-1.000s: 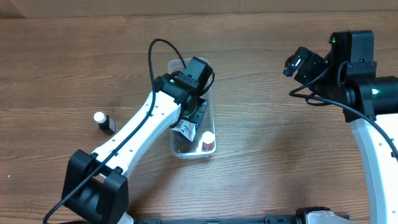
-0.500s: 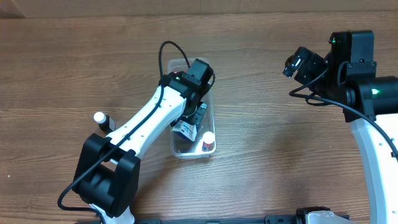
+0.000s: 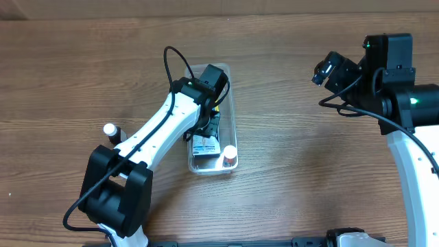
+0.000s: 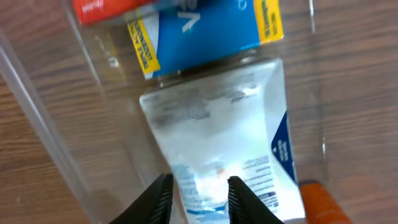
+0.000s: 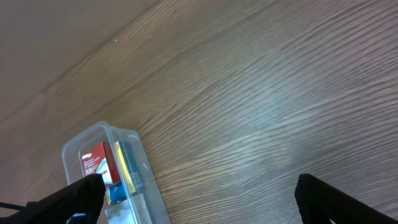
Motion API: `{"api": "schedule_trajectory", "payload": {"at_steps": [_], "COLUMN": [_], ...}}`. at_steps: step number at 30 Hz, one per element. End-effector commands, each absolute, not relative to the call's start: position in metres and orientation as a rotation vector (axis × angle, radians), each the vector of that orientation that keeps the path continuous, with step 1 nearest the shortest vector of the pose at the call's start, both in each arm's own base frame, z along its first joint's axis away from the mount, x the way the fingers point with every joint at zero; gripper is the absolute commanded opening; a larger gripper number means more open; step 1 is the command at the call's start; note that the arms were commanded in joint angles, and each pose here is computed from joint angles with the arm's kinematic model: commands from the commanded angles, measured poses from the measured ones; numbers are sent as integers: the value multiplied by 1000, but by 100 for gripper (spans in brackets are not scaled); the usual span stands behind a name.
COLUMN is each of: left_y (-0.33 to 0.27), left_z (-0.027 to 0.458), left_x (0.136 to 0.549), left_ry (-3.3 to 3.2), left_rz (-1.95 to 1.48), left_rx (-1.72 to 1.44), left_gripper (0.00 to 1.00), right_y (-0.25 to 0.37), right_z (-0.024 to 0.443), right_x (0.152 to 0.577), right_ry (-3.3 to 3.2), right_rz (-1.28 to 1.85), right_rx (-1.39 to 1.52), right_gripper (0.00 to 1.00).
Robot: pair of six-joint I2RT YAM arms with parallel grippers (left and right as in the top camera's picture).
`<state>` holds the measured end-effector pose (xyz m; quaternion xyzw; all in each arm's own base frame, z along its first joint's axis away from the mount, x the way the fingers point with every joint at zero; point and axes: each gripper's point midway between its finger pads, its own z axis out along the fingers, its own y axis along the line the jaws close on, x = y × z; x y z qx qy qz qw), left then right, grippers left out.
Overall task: Pack container
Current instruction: 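Raise the left gripper out of the container and swing it left, then lower the left gripper onto the dark bottle and grasp it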
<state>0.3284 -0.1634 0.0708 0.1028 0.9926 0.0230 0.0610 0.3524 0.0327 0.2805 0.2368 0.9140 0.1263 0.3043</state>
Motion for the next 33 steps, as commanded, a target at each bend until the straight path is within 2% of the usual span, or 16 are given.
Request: {"api": "schedule_trajectory", "payload": {"at_steps": [1, 6, 8, 10, 12, 19, 25, 33], "left_y": [-175, -178, -162, -141, -117, -33, 11, 57], "left_z": [97, 171, 206, 230, 239, 212, 179, 134], "left_x": [333, 340, 338, 332, 324, 300, 306, 319], "left_ry": [2941, 2754, 2671, 2618, 2620, 2796, 2831, 2913], "left_rz": [-45, -134, -77, -14, 39, 163, 101, 102], "left_rx": [297, 326, 290, 240, 150, -224, -478, -619], "left_gripper": [34, 40, 55, 77, 85, 88, 88, 86], "right_y": [31, 31, 31, 31, 31, 31, 31, 31], "right_z": [285, 285, 285, 285, 285, 285, 285, 285], "right_x": [352, 352, 352, 352, 352, 352, 352, 352], "right_ry": [2403, 2403, 2403, 2403, 2403, 2403, 2403, 2403], "right_rz": [338, 338, 338, 338, 338, 338, 338, 338], "right_rx": [633, 633, 633, 633, 633, 633, 633, 633], "right_gripper": [100, 100, 100, 100, 100, 100, 100, 100]}}
